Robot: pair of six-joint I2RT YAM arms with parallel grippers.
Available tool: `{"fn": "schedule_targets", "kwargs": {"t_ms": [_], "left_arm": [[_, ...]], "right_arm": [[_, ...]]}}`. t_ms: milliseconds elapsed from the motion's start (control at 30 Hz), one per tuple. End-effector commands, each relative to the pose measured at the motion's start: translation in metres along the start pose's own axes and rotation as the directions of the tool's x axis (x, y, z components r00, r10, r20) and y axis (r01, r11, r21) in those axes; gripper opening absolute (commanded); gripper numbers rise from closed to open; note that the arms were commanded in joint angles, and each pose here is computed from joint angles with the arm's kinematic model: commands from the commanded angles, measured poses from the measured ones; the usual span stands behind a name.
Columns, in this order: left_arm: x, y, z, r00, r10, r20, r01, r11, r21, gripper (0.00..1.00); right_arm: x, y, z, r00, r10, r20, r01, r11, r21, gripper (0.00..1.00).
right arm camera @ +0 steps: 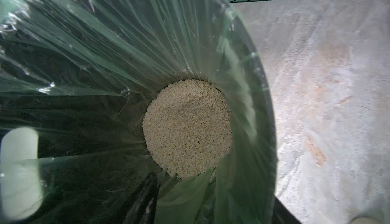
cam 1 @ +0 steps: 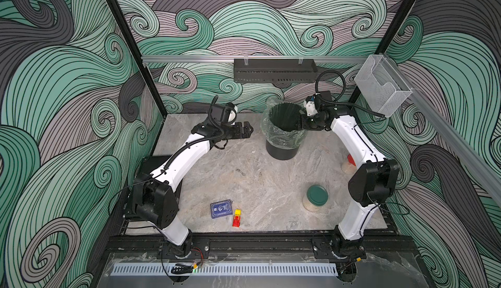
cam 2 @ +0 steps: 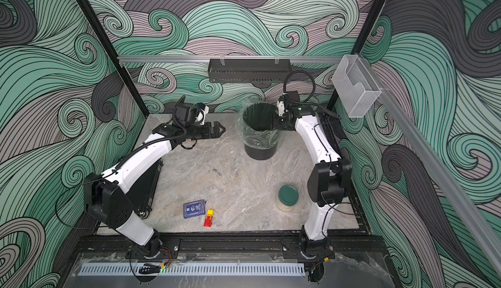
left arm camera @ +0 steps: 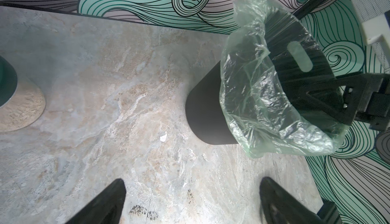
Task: Empty expired oatmeal from jars
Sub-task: Move the trash bin to the center of the board.
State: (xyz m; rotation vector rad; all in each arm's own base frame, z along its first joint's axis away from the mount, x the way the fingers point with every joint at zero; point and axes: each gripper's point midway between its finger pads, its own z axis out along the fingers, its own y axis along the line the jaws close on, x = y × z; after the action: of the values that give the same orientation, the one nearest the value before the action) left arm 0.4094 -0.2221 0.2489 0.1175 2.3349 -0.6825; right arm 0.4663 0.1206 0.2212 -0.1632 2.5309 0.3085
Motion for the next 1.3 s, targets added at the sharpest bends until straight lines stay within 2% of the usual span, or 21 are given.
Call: {"fn": "schedule_targets", "kwargs": {"t_ms": [0,200,333,567,633,667,767,933,1100,1267], "left_arm": [[-0.004,-0.008,-0.017,0.999,0.007,0.038,-0.008,1.000,0.017,0.99],[0.010,-0.002,-0.024,0.999,0.012,0.034,-0.013,1.000,0.007,0.99],[0.018,0.000,-0.024,1.000,0.010,0.021,-0.010,1.000,0.008,0.99],[0.026,-0.002,-0.031,1.000,-0.006,0.007,0.006,1.000,0.026,0.99],[0.031,-0.004,-0.032,1.000,-0.024,-0.007,0.025,0.999,0.035,0.99],[0.032,-0.010,-0.040,1.000,-0.024,-0.001,0.024,0.998,0.053,0.99],[0.046,-0.016,-0.047,0.999,-0.038,-0.028,0.039,0.997,0.064,0.99],[0.084,-0.019,-0.047,0.993,-0.065,-0.097,0.071,0.995,0.067,0.99],[0.122,-0.022,-0.045,0.988,-0.071,-0.135,0.082,0.994,0.077,0.99],[0.149,-0.027,-0.042,0.983,-0.064,-0.172,0.078,0.994,0.079,0.99]], "right_arm": [[-0.009,0.034,-0.010,1.000,-0.008,0.026,0.010,0.996,-0.087,0.66],[-0.012,0.053,-0.009,0.999,-0.027,0.032,0.031,0.993,-0.115,0.69],[-0.023,0.049,-0.020,0.997,-0.043,0.069,0.049,0.995,-0.084,0.75],[-0.048,0.028,-0.085,0.979,-0.034,0.200,0.036,0.999,-0.010,0.99],[-0.043,0.021,-0.106,0.971,-0.063,0.231,0.054,0.997,0.046,0.99],[-0.036,0.011,-0.115,0.969,-0.059,0.241,0.033,0.993,0.113,0.99],[-0.004,0.003,-0.138,0.965,-0.048,0.258,-0.012,0.975,0.224,0.99],[0.082,0.019,-0.155,0.979,0.010,0.203,-0.038,0.990,0.136,0.99],[0.181,-0.001,-0.155,0.992,0.121,-0.020,-0.116,0.978,0.174,0.99],[0.252,-0.010,-0.143,0.958,0.145,-0.245,-0.094,0.973,0.209,0.98]]}}
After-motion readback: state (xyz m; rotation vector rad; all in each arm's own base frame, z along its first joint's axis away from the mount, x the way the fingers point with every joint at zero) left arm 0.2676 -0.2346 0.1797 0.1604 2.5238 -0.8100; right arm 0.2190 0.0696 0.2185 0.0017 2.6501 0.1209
